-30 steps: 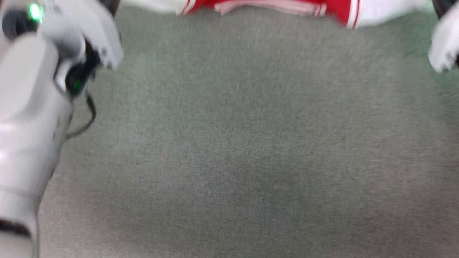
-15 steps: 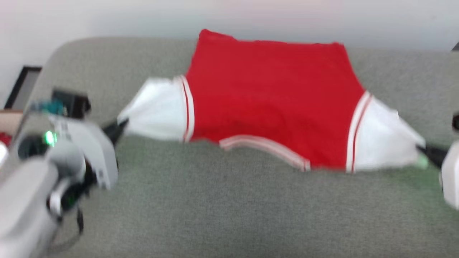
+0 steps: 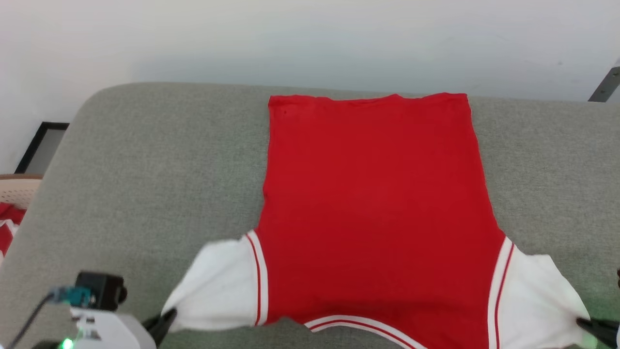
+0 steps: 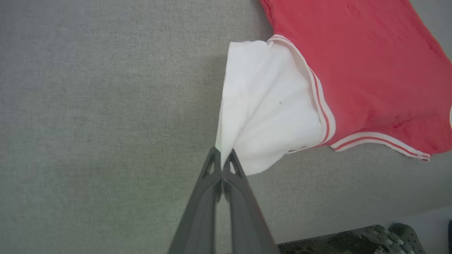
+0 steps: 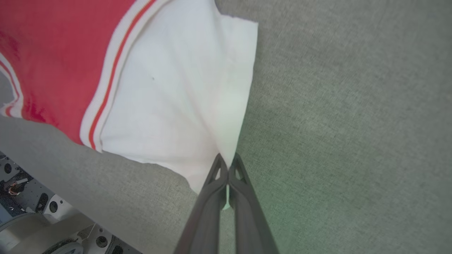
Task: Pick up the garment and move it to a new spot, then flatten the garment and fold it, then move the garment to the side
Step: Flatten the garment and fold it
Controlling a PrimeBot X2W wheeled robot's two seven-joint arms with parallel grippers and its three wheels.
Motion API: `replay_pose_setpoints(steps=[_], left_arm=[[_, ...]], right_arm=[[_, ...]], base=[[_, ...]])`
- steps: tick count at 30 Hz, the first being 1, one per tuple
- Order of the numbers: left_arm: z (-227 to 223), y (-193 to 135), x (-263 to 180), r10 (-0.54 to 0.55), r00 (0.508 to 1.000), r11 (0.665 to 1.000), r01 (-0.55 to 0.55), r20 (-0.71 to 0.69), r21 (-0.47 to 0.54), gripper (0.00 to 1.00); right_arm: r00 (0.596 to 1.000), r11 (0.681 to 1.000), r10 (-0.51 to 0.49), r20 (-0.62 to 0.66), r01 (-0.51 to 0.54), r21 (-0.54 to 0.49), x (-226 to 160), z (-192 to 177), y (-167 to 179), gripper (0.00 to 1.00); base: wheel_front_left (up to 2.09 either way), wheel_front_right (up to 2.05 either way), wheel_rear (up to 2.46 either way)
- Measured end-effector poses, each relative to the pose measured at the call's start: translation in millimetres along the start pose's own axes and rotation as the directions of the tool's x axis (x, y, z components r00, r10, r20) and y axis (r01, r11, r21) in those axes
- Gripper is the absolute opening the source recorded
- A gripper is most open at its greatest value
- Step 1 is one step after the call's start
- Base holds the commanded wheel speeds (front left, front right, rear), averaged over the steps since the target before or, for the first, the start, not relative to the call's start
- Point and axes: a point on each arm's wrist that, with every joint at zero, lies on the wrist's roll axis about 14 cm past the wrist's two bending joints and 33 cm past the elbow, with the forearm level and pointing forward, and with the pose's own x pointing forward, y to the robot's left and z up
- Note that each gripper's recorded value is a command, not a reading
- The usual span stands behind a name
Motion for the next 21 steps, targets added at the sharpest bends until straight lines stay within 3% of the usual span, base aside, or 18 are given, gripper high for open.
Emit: replay_pose_setpoints(steps=[12, 13, 14, 15, 17, 18, 21], left_arm=[[-41.7, 3.4, -1.2, 0.034, 0.998, 0.998, -0.037, -0.056, -0.057, 0.00], [-41.9, 3.8, 0.1, 0.037, 0.998, 0.998, -0.040, -0.052, -0.055, 0.00], [-42.5, 3.4, 1.1, 0.034, 0.998, 0.998, -0.037, -0.052, -0.056, 0.00], [-42.6, 3.5, 1.9, 0.034, 0.998, 0.998, -0.037, -0.050, -0.054, 0.00], [-41.7, 3.3, 3.9, 0.032, 0.998, 0.998, -0.035, -0.045, -0.049, 0.00], [-41.2, 3.2, 4.7, 0.032, 0.999, 0.998, -0.034, -0.041, -0.048, 0.00], [-40.5, 1.6, 6.8, 0.026, 0.999, 0.999, -0.027, -0.032, -0.047, 0.00]], right_arm=[[0.997, 1.000, -0.023, -0.073, 0.023, -0.007, 17.8, -34.3, 5.7, 0.00], [0.997, 1.000, -0.026, -0.077, 0.025, -0.011, 19.6, -35.7, 6.6, 0.07], [0.996, 1.000, -0.028, -0.081, 0.027, -0.011, 21.3, -37.0, 7.3, 0.26], [0.996, 0.999, -0.037, -0.083, 0.035, -0.020, 22.2, -37.7, 6.0, 0.26], [0.995, 0.999, -0.044, -0.085, 0.042, -0.029, 24.2, -38.4, 6.1, 0.57], [0.995, 0.998, -0.051, -0.088, 0.048, -0.042, 24.6, -38.4, 5.2, 1.00], [0.994, 0.997, -0.057, -0.094, 0.052, -0.051, 25.1, -36.6, 5.6, 1.00]], base=[[0.00, 0.00, 0.00], [0.00, 0.00, 0.00], [0.00, 0.00, 0.00], [0.00, 0.00, 0.00], [0.00, 0.00, 0.00], [0.00, 0.00, 0.00], [0.00, 0.00, 0.00]])
